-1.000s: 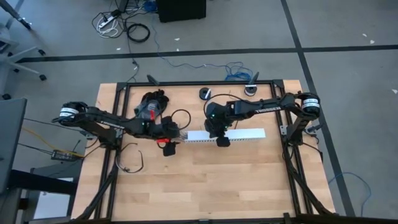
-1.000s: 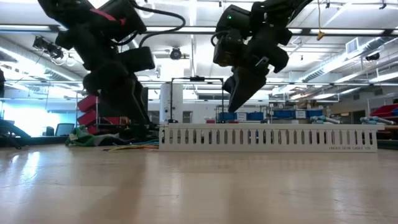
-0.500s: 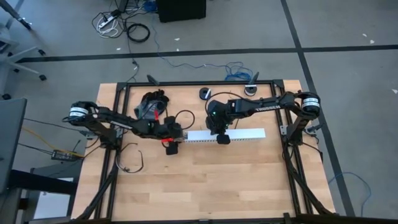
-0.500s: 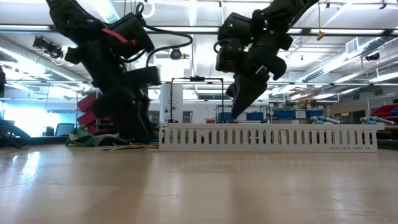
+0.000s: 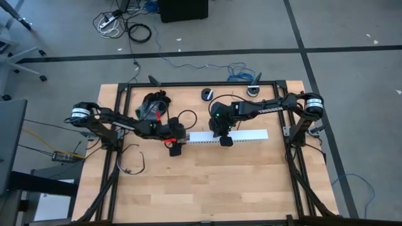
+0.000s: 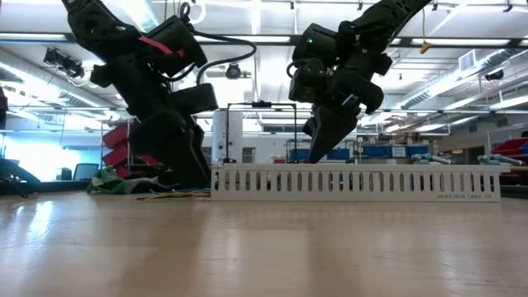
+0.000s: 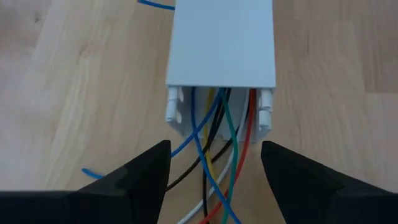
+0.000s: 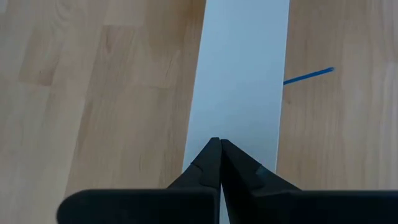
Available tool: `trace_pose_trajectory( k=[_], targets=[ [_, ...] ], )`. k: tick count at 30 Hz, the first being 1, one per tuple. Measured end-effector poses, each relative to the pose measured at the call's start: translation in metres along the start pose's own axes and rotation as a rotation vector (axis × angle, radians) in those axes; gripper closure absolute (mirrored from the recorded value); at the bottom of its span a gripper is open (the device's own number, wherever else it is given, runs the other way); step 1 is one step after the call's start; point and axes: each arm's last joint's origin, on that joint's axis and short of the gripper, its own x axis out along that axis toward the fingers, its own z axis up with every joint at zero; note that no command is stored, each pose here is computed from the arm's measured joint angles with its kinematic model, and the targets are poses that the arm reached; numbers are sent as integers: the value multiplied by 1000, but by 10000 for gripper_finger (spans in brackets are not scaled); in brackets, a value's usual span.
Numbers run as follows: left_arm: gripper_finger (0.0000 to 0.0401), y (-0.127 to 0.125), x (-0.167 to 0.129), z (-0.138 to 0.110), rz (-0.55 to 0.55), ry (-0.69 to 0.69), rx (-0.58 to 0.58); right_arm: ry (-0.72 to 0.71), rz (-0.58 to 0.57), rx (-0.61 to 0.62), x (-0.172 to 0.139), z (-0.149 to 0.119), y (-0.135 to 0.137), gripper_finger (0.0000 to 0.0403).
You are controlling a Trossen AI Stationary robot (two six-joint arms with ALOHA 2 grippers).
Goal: Ziptie cables
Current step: Close the white cable duct
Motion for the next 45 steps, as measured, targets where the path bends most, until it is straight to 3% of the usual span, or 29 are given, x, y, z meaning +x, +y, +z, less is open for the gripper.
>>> trace_pose_trajectory(
  k=[10,24,45],
  targets=[
    [156,-3,9,1,-49,-26,-5,-18,0,3,2,-2,0,403],
    [140,-3,16,-1,-51,-23,-8,-25,-2,6,2,-1,0,403],
    [148,-5,28,-4,-56,-23,-6,-56,25,-1,2,1,0,402]
  ],
)
